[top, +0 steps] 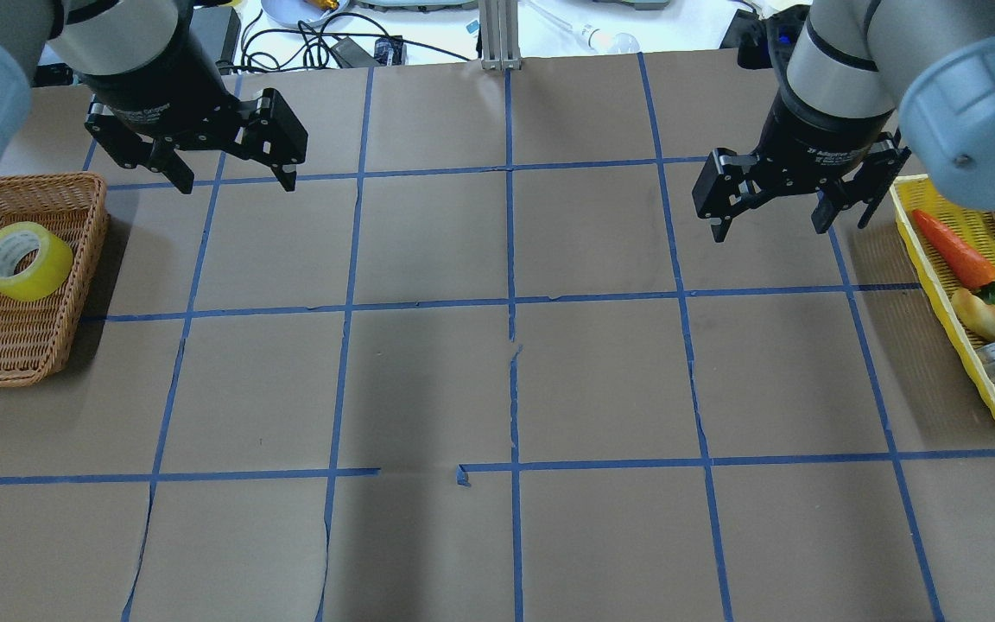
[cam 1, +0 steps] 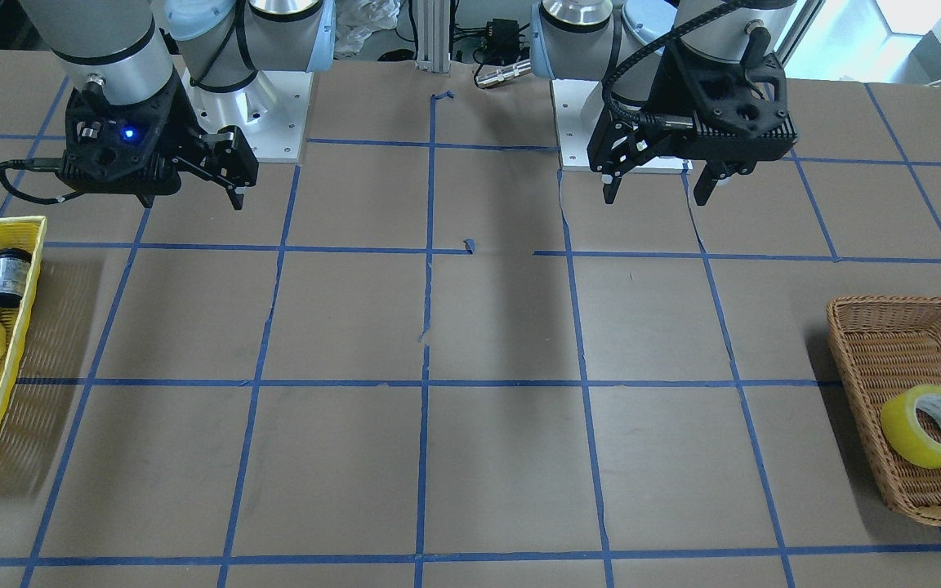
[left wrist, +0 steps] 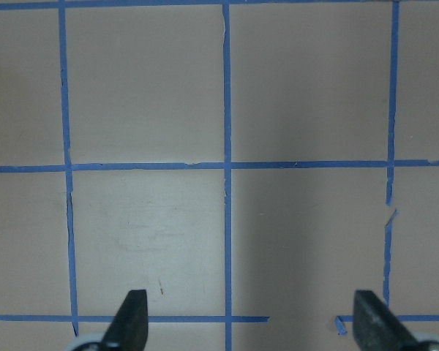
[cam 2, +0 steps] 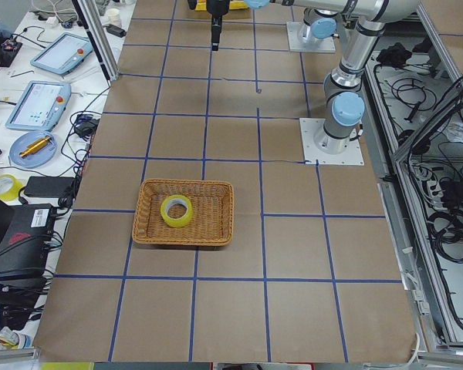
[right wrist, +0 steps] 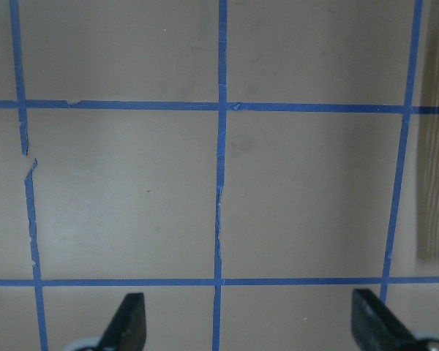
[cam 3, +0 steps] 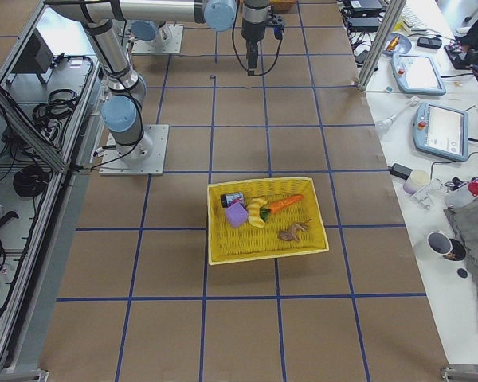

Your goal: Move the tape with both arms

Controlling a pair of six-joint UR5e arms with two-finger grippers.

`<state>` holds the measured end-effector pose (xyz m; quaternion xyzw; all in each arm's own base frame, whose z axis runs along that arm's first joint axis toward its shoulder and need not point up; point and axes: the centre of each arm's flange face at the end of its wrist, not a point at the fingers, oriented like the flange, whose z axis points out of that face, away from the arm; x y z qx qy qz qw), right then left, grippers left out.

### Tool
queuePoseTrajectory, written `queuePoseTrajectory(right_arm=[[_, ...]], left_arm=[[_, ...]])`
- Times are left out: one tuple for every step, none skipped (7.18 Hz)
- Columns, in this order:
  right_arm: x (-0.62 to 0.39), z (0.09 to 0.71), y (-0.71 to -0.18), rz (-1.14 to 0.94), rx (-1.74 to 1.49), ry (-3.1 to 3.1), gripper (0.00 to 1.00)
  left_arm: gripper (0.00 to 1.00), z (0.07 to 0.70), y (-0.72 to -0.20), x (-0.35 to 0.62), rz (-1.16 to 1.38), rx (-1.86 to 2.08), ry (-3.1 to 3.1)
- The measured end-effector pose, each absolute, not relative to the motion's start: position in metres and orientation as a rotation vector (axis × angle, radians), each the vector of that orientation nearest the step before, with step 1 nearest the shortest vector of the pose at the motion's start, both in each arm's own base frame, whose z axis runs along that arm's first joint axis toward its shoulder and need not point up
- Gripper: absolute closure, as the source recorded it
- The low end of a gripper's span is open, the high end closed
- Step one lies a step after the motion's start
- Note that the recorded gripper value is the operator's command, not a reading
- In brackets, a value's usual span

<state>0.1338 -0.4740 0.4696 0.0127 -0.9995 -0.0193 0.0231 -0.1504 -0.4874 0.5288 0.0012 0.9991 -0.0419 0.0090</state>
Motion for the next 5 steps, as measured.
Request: queuePoseTrajectory(right_arm=[[0.1334,0.4694,-0.474,-0.061,0.039,-3.089,0.0],[0.1327,0.4692,-0.4739,-0.062,0.039,-3.082,0.0],[0.1323,0.469,-0.4738,-0.063,0.039,-3.078,0.0],[0.1322,0.4684,-0.4737,-0.065,0.039,-3.076,0.0],[0.1321,0.4674,-0.4735,-0.067,0.04,-3.076,0.0]], left_arm=[[0.0,0.5309,-0.4887,-0.147,-0.142,-0.005,3.121],[0.0,0.5317,-0.4888,-0.144,-0.146,-0.013,3.122],[0.0,0.5316,-0.4895,-0.1431,-0.147,-0.016,3.123],[0.0,0.5319,-0.491,-0.1423,-0.149,-0.019,3.125],[0.0,0.5309,-0.4931,-0.1418,-0.15,-0.021,3.125]])
